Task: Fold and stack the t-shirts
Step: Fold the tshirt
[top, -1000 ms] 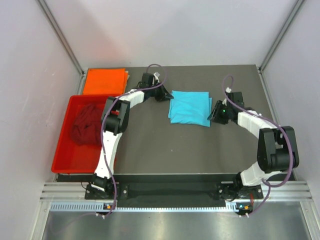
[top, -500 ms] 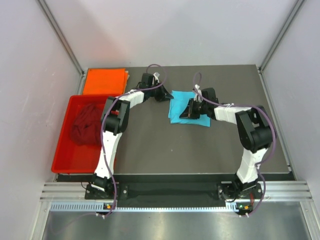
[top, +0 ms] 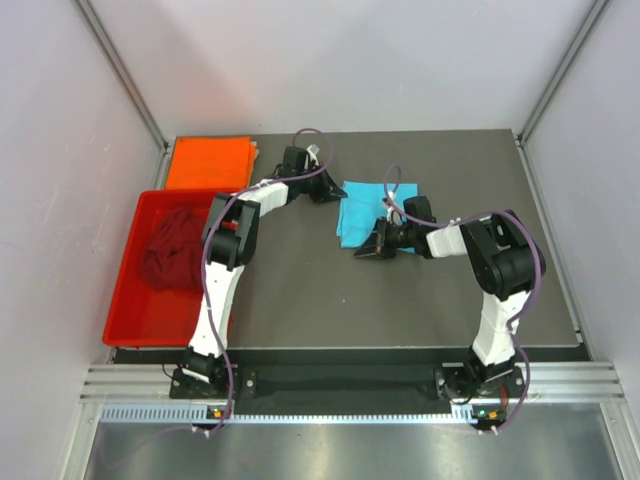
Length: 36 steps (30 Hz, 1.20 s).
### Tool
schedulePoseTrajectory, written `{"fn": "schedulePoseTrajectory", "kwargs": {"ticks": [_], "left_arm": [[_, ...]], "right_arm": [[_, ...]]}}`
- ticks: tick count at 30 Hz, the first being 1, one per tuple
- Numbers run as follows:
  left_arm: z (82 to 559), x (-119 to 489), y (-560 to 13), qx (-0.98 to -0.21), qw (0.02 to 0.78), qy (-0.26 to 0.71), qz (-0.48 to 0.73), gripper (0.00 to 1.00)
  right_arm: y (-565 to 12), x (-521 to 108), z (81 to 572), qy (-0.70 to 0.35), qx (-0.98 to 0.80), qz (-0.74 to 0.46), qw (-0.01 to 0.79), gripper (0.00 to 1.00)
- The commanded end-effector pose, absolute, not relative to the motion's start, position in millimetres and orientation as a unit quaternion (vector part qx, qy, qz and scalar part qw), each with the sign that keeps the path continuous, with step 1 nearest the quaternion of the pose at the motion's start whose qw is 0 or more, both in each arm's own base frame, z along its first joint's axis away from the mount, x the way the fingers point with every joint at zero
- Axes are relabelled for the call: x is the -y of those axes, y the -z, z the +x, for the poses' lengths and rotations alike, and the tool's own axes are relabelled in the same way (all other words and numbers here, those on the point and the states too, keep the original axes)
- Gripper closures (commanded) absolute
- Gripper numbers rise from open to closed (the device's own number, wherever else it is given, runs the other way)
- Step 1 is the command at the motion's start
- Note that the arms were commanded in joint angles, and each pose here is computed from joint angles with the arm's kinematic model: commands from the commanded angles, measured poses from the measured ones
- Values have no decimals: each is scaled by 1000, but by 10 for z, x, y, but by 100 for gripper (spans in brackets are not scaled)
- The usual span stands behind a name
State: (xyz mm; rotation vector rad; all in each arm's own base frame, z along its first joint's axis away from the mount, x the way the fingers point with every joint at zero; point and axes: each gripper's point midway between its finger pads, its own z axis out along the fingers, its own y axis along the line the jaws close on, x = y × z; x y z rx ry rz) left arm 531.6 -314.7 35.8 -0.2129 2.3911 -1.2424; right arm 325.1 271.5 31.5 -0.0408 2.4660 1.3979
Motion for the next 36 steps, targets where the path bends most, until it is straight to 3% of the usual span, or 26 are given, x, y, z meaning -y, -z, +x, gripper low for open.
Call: {"fn": "schedulePoseTrajectory", "kwargs": {"ticks": [1,8,14,23,36], "left_arm": [[5287,3072,-251,-873,212,432,-80,100],[5263,3063,-265,-874,212,431,-79,100],[5266,3066,-276,-873,212,432,-78,100],[5277,3068,-204,-875,208,430,-84,100],[5303,3076,-249,-874,208,430,-83,100]], "right_arm": [[-740,-2840,3270,-529,-824,-63,191,100],[-1319,-2757,3551,-536,-811,-77,222,99],[-950,-2552,3751,-529,-826,-43,190,99],[-330,-2433,3650,-519,-846,-4,125,100],[-609,-2291,3466,-522,-842,-2,138,100]]}}
